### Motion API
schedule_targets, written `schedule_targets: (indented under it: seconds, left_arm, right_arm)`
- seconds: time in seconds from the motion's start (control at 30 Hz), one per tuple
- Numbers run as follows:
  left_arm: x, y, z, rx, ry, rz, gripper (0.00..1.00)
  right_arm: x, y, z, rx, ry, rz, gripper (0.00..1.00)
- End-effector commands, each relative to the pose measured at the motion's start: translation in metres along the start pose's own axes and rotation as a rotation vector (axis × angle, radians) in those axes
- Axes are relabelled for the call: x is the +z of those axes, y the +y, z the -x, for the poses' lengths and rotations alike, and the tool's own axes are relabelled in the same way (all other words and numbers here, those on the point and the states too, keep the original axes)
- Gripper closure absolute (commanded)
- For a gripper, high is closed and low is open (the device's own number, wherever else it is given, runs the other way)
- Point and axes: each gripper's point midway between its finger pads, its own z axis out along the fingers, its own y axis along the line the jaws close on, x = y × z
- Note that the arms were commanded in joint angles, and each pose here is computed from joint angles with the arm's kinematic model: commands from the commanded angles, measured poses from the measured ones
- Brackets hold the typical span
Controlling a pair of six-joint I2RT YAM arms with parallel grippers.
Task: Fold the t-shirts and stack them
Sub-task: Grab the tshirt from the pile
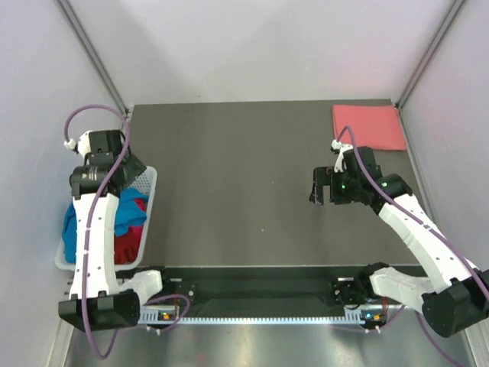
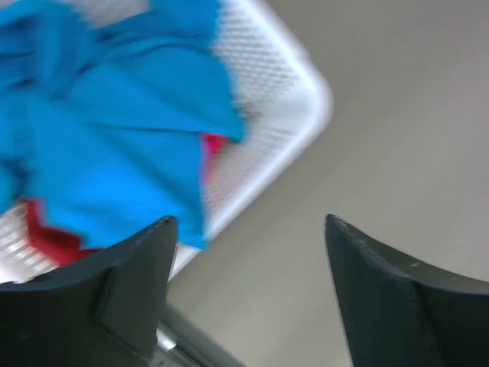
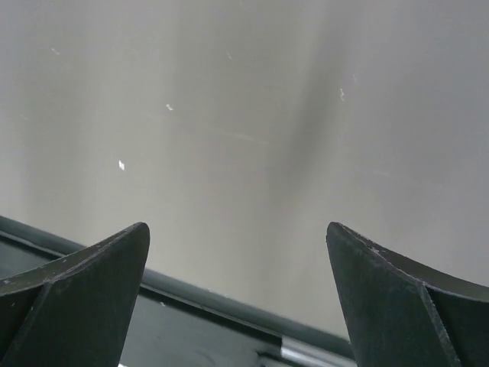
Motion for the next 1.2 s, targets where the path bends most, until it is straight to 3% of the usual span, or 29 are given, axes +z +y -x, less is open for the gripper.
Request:
schedule_targets:
  seconds: [0.0,0.17,0.33,0.7,0.83,0.9,0.93,1.07,1.17]
  left_arm:
    - [-0.003,0.054,-0.004,-0.016,0.020,0.245,0.15]
    - [0.019,0.085,-0.021,-0.232,0.063,0.386,0.09]
    - [0.061,0.100,-0.058,-0.361,0.167,0.466,0.14]
    - [0.068,0.118,-0.041,-0.349,0.079,0.535,0.59]
    - [0.068,0.119,-0.045,-0.343,0.076,0.523,0.63]
    - [0.064,0.121,-0.045,-0.331,0.080,0.537,0.60]
    - [0.060,0.123,-0.045,-0.331,0.077,0.547,0.45]
    - [0.036,0.146,-0.043,-0.330,0.023,0.657,0.20]
    - [0.026,0.156,-0.040,-0.311,-0.022,0.690,0.13]
  right_arm:
    - [-0.007,-0.009,-0.010,-0.009,0.024,-0.015,0.00]
    - [-0.019,-0.005,-0.001,-0.043,0.019,-0.004,0.00]
    - [-0.028,0.005,0.009,-0.069,-0.007,0.040,0.00]
    - [-0.028,0.011,0.005,-0.074,0.010,0.080,0.00]
    - [-0.028,0.014,0.005,-0.074,0.014,0.095,0.00]
    - [-0.030,0.016,0.006,-0.070,0.012,0.103,0.00]
    - [-0.031,0.017,0.006,-0.071,0.008,0.107,0.00]
    - [-0.030,0.020,0.005,-0.070,0.016,0.126,0.00]
    - [-0.030,0.022,0.003,-0.068,0.024,0.140,0.00]
